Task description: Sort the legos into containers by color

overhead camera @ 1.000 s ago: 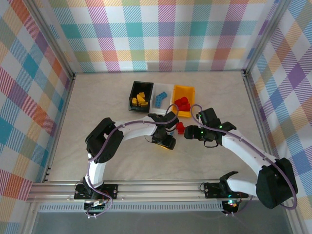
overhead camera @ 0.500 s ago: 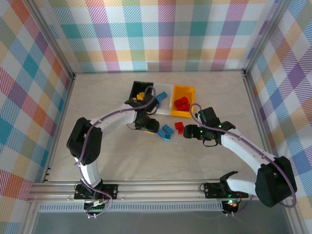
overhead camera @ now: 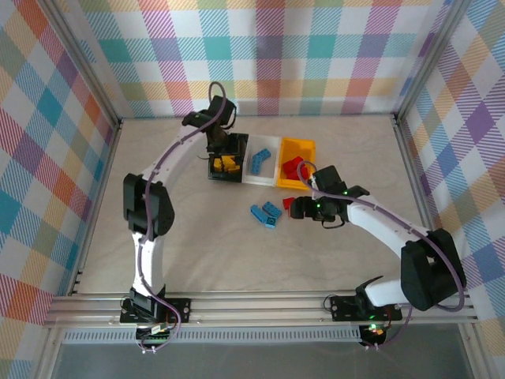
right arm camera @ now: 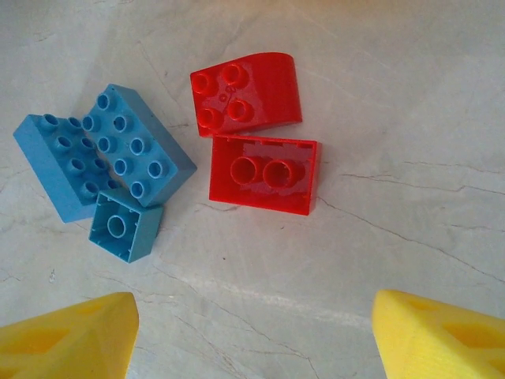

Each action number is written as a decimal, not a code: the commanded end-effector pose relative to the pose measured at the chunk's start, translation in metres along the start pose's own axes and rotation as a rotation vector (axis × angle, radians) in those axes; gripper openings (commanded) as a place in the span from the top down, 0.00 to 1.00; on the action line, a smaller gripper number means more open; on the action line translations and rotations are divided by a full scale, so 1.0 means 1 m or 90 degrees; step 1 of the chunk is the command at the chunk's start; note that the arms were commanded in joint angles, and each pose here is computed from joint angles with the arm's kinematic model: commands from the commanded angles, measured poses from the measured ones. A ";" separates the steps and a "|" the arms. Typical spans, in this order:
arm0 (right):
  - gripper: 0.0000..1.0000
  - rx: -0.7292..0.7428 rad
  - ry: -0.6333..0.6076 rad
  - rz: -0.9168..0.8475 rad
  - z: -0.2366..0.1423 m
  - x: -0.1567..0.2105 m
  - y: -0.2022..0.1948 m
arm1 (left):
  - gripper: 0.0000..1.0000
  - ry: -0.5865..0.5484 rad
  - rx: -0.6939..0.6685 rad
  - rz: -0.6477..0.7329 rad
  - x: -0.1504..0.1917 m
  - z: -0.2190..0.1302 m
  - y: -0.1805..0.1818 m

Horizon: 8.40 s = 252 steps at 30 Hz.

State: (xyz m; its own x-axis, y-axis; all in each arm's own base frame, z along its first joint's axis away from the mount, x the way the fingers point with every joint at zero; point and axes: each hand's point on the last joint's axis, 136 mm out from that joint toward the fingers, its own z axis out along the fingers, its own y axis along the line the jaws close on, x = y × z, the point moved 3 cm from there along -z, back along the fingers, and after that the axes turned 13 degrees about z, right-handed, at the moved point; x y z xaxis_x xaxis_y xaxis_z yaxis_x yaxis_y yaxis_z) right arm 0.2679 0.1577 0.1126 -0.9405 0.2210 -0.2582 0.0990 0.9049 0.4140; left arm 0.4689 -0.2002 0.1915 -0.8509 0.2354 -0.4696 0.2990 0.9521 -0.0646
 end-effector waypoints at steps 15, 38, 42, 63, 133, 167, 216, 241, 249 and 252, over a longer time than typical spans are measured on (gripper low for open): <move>0.26 0.034 0.032 -0.055 0.033 -0.013 0.011 | 0.32 0.057 -0.053 -0.025 -0.008 0.062 0.040; 0.48 0.158 0.020 -0.095 0.071 -0.021 0.008 | 0.11 -0.029 -0.004 0.005 0.013 -0.061 -0.016; 0.56 0.161 0.007 -0.093 0.061 -0.022 0.006 | 0.11 -0.012 0.001 0.023 0.049 -0.067 -0.031; 0.51 0.100 -0.130 -0.092 0.001 -0.144 0.060 | 0.03 0.070 0.125 0.055 0.188 -0.036 -0.119; 0.24 0.017 0.029 -0.076 -0.007 0.022 0.037 | 0.82 0.087 -0.022 0.022 0.171 -0.007 -0.075; 0.51 0.196 0.078 -0.080 0.064 0.075 0.033 | 0.81 0.016 -0.012 -0.027 0.025 0.010 0.013; 0.63 -0.026 -0.079 -0.121 0.045 -0.169 0.161 | 0.27 -0.071 0.057 -0.057 0.053 -0.087 -0.044; 0.34 -0.061 -0.135 -0.087 -0.045 -0.140 0.138 | 0.11 0.016 0.149 0.150 0.156 -0.023 -0.147; 0.27 -0.038 -0.112 -0.048 -0.061 -0.068 0.074 | 0.09 0.083 0.132 0.160 0.160 0.028 -0.158; 0.27 -0.040 -0.099 -0.037 -0.059 -0.050 0.061 | 0.07 0.096 0.125 0.207 0.157 0.044 -0.161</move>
State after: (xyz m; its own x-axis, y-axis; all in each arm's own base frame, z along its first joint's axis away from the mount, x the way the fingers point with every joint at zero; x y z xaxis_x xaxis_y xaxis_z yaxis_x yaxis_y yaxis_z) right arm 0.3102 0.1833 0.2082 -0.8809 0.2001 -0.4290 -0.0023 0.9045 0.4265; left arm 0.2993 -0.3127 0.0858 -0.7965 0.5004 -0.3394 0.5658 0.8148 -0.1264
